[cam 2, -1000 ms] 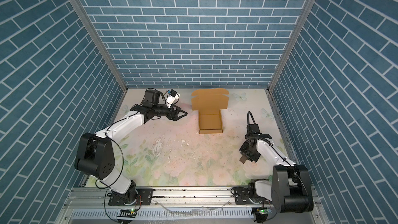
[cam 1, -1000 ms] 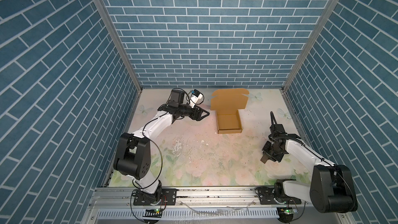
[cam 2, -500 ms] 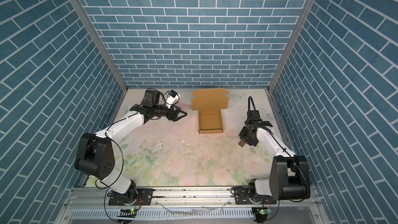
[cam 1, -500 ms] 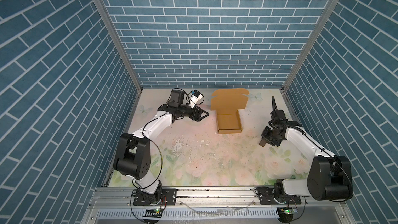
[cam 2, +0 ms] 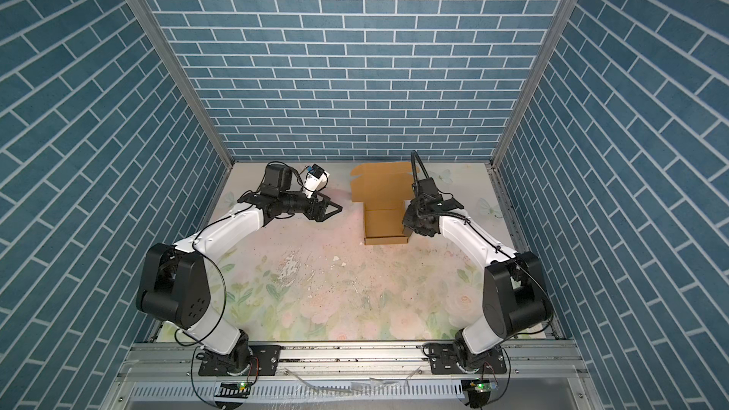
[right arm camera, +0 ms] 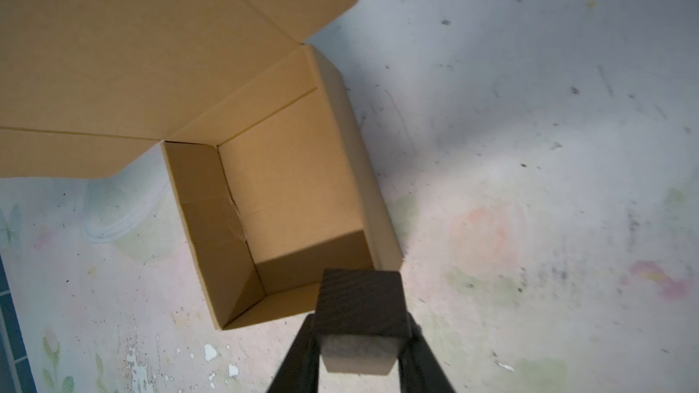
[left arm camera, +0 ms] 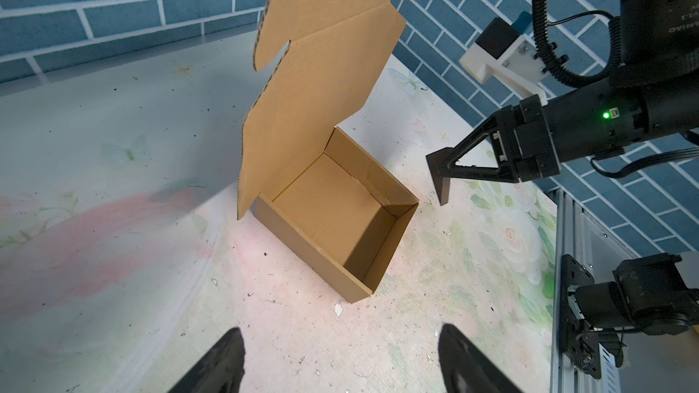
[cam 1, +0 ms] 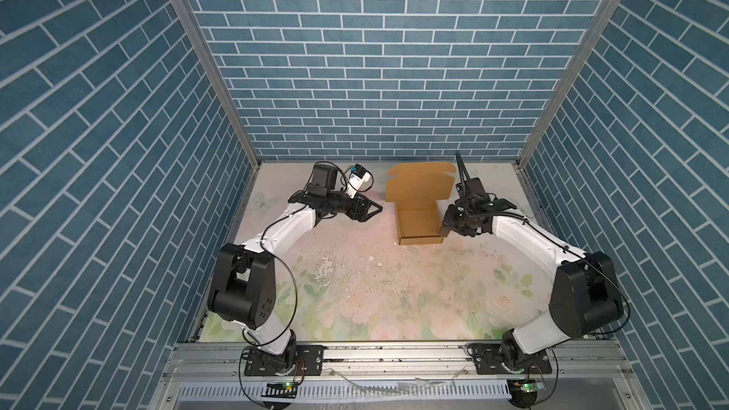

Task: Assemble paper box
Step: Place the product in the paper box.

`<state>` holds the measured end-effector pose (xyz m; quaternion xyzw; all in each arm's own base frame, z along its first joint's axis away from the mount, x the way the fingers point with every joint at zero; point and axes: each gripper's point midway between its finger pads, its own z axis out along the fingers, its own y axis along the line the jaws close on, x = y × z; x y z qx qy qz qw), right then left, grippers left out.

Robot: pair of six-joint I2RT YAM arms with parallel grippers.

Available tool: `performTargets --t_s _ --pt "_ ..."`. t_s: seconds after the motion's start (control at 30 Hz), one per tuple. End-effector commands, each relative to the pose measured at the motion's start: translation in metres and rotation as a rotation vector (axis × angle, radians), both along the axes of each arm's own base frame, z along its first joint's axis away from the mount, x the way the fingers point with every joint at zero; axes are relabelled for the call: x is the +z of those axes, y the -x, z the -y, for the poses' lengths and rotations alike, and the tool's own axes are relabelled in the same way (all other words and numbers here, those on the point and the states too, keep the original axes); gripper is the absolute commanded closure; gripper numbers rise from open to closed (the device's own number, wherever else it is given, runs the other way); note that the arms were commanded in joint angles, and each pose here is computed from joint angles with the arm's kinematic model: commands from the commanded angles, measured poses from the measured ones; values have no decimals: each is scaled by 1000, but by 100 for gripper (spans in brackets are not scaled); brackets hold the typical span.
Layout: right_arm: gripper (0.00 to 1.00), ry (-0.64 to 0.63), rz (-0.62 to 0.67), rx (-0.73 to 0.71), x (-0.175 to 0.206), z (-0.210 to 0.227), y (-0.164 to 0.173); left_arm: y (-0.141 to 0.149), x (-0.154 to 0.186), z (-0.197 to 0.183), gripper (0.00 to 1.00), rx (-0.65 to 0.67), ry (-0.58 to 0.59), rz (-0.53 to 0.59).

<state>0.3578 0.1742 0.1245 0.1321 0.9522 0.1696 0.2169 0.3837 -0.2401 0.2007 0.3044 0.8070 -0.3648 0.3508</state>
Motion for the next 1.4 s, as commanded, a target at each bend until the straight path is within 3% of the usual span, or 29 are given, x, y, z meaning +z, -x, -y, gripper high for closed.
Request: performTargets --t_s 0.0,0.13,0.4,0.6,0.83,1.03,1.37 --pt "75 -8 104 -56 9 -10 -26 1 10 -4 18 4 1 30" --pt "75 -19 154 -49 5 -26 -40 2 12 -5 18 5 2 31" --pt "72 -44 107 -3 -20 -53 -56 -3 9 -8 18 28 -3 26" --pt "56 -46 87 15 -28 -62 -61 -7 7 -9 18 38 -1 10" --pt "46 -18 80 37 -17 -60 -60 -15 6 -11 18 53 9 -19" --pt "45 -29 45 67 -14 -64 -56 -23 13 -13 18 72 32 -35" --pt "49 -73 -80 113 -55 -81 -35 -17 15 -14 18 69 35 -22"
